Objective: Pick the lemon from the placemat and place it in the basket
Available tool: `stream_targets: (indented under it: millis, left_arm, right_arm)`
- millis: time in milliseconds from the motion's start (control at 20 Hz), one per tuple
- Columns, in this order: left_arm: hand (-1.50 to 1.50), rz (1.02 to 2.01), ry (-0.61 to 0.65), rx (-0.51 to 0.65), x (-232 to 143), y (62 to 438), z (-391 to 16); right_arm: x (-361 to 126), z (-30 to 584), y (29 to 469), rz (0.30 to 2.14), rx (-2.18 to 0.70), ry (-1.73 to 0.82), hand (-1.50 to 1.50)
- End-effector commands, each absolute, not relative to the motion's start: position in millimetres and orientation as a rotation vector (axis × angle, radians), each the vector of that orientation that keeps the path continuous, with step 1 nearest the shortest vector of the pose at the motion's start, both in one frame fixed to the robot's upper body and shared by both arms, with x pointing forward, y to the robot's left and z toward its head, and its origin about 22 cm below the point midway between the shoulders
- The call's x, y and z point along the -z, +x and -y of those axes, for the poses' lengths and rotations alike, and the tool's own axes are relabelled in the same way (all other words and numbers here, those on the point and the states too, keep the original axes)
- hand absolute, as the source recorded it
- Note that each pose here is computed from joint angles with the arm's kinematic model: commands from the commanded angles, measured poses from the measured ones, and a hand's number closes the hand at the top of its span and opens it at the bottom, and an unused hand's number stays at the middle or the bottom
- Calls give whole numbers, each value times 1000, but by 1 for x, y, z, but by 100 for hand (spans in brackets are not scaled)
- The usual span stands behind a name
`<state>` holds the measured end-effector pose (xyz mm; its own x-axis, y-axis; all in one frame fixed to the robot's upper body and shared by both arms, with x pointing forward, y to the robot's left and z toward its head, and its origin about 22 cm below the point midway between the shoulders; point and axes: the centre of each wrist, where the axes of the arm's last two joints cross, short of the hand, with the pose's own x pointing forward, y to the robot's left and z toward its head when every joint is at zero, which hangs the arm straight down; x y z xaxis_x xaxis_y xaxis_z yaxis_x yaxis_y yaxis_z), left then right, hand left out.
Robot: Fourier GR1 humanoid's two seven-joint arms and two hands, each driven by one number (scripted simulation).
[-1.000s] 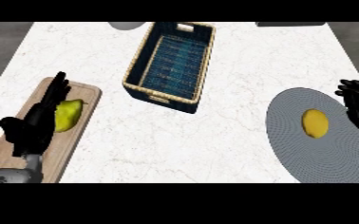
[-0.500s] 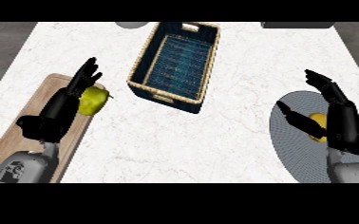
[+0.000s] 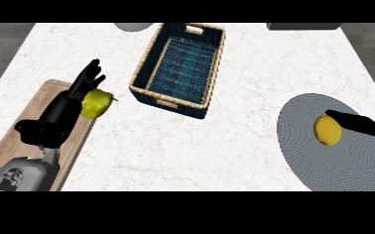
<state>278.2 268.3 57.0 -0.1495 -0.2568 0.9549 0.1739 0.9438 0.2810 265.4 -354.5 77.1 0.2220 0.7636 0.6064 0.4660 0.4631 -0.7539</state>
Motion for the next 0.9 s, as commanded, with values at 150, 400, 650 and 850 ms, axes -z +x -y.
stream_targets:
  millis: [150,400,650,850]
  left_arm:
    - [0,1663,67,367,-57,279,-276]
    - [0,1665,74,368,-48,282,-269]
    - [0,1671,67,370,-66,289,-269]
    - [0,1677,44,374,-46,273,-268]
  right_arm:
    - [-135,361,260,950,-605,-1146,-150]
    - [-203,332,250,878,-690,-991,-150]
    - [-247,321,222,839,-659,-956,-150]
    - [-239,335,205,856,-605,-961,-150]
